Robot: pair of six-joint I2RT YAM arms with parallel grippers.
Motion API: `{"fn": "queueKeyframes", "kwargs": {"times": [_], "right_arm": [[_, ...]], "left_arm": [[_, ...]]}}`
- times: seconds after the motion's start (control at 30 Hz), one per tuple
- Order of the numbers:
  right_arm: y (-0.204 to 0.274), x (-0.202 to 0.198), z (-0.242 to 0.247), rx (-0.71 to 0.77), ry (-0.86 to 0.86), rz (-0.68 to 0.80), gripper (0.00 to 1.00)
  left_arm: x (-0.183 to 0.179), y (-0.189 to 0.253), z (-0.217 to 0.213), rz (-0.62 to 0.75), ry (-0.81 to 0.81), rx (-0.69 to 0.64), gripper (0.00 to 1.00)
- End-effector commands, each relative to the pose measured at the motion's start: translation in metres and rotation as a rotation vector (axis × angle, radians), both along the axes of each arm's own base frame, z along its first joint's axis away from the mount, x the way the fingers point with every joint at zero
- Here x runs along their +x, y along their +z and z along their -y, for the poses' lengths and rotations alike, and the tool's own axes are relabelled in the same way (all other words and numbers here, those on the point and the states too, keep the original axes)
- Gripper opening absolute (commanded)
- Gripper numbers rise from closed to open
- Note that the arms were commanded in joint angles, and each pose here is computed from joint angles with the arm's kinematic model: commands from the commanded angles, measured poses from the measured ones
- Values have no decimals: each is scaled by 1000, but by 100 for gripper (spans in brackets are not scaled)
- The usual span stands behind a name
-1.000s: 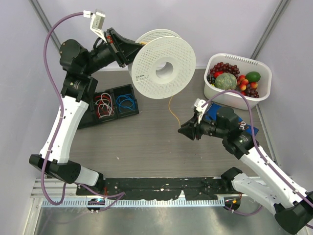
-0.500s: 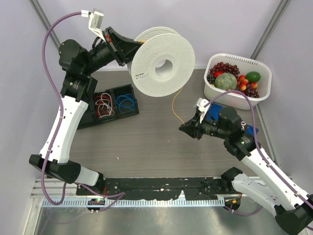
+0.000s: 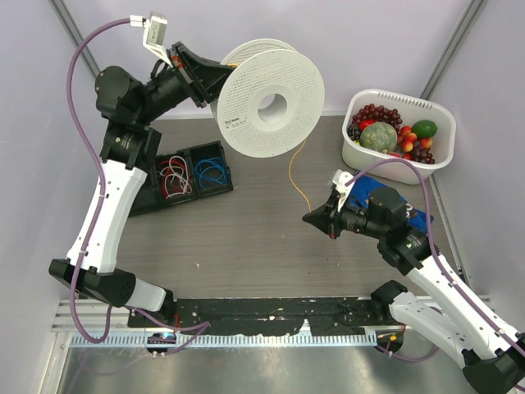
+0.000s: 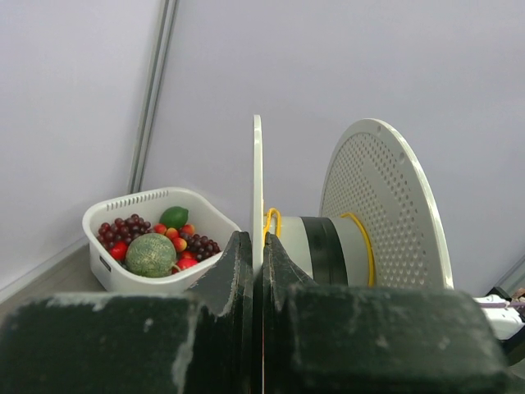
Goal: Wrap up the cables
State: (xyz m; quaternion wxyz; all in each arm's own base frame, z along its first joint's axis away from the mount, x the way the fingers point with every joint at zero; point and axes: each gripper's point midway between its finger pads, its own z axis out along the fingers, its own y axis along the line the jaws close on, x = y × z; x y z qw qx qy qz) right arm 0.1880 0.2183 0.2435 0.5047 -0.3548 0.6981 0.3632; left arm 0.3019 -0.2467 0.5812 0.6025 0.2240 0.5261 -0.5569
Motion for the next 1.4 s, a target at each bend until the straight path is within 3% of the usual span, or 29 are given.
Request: {"fn": "queueKeyframes", "kwargs": {"times": [0.0, 0.13, 0.37, 0.5, 0.77, 0.87, 1.07, 1.37], "right_arm": [[17, 4, -2, 42, -4, 58, 1], [20, 6, -2, 39, -12, 64, 1], [13, 19, 4, -136, -28, 41, 1], [28, 24, 5, -220, 0, 146, 1], [58, 13, -22, -489, 198, 412, 1], [73, 12, -31, -542, 257, 508, 1], [119, 29, -57, -494, 238, 617, 1], [164, 68, -75, -427, 96, 645, 1]], "left_arm": [[-12, 32, -9, 95, 23, -67, 0], [-2, 21, -12, 55, 73, -59, 0], [62, -34, -43, -176, 420, -21, 0], [85, -77, -51, -328, 580, 47, 0], [100, -154, -45, -481, 780, 253, 0], [101, -185, -33, -531, 754, 325, 0], [85, -227, -5, -534, 638, 455, 0], [30, -239, 30, -388, 357, 528, 0]]}}
